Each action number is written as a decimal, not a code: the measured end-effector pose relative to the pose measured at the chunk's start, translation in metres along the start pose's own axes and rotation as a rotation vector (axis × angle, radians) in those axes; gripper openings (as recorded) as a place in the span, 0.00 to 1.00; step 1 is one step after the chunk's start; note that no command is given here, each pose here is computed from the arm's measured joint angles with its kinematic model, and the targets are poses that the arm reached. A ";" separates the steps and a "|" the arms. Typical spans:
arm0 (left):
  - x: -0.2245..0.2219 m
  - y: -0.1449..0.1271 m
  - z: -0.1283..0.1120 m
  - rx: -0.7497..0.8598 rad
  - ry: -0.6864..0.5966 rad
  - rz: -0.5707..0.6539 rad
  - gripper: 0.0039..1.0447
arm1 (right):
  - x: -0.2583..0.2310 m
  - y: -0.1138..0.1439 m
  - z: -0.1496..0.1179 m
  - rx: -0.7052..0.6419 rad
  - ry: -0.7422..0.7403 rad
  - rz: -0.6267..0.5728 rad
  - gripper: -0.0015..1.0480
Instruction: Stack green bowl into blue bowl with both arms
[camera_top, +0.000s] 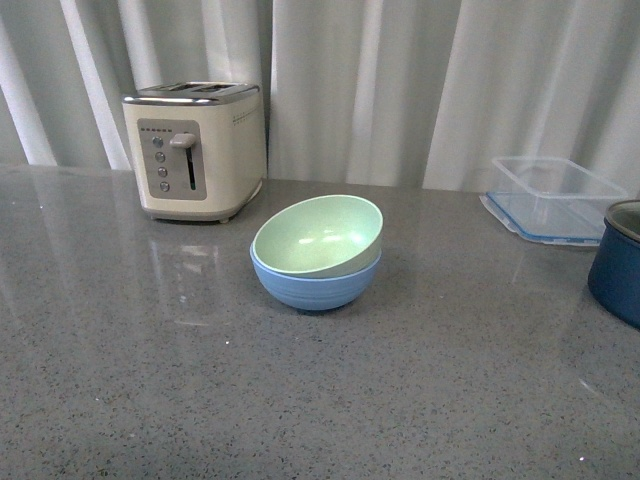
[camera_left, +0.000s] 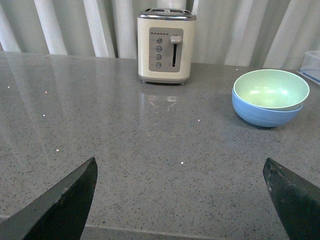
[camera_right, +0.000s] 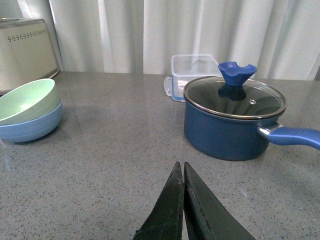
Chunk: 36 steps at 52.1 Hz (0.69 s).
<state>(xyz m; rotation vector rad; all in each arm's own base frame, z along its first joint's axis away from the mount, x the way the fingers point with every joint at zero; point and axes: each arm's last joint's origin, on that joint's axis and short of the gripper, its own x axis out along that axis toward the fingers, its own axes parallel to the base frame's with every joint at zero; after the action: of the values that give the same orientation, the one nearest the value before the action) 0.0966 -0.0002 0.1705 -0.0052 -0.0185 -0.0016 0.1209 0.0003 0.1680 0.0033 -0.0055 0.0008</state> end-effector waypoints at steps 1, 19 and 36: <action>0.000 0.000 0.000 0.000 0.000 0.000 0.94 | -0.001 0.000 0.000 0.000 0.000 0.000 0.01; 0.000 0.000 0.000 0.000 0.000 0.000 0.94 | -0.008 0.000 0.000 0.000 -0.003 0.000 0.01; 0.000 0.000 0.000 0.000 0.000 0.000 0.94 | -0.013 0.000 0.000 0.000 -0.003 0.000 0.01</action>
<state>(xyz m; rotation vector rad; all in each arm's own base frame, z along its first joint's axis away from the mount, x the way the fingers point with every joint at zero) 0.0966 -0.0002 0.1705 -0.0052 -0.0185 -0.0016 0.1084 0.0002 0.1679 0.0029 -0.0082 0.0008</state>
